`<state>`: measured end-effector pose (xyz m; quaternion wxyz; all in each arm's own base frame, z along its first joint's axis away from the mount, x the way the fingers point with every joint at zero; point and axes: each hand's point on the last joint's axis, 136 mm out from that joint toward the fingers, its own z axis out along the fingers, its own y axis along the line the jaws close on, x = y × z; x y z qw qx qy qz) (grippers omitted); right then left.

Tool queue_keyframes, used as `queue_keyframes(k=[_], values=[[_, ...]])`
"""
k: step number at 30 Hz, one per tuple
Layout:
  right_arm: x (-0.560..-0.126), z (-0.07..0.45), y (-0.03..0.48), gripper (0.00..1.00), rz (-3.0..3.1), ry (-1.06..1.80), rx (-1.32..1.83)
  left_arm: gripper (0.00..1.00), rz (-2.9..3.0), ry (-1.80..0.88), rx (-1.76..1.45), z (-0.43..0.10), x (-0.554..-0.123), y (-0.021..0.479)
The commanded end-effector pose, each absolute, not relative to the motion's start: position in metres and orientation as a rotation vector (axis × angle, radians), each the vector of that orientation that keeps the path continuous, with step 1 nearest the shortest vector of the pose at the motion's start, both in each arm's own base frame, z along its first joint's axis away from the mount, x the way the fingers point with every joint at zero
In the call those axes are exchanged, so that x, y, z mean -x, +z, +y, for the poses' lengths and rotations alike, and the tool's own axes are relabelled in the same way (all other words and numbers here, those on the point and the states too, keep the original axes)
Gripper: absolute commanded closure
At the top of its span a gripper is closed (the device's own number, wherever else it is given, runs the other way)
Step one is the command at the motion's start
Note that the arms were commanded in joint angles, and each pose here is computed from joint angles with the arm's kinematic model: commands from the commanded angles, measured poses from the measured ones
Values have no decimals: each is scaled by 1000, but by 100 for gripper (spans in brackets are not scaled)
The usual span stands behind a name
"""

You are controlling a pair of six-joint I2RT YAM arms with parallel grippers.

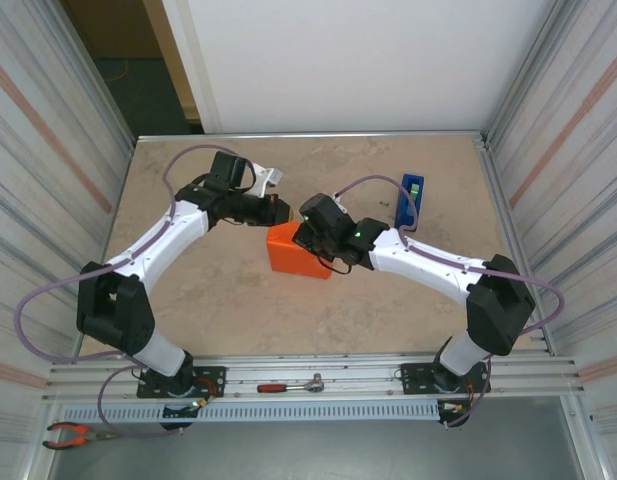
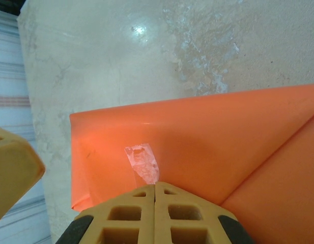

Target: Wrap the gift box in paper

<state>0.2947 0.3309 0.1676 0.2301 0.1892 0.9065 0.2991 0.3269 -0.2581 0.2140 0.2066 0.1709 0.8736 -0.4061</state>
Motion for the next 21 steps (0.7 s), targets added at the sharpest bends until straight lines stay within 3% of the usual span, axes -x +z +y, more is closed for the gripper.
queue_keyframes(k=[1,14,21], values=[[-259,309,94,100,2729,570,-509,91,2421,-1136,-514,-256,-316,216],[-258,309,95,100,2722,582,-512,92,2503,-1094,-540,-251,-299,176],[-260,312,103,95,2701,618,-495,93,2518,-1035,-538,-243,-296,170]])
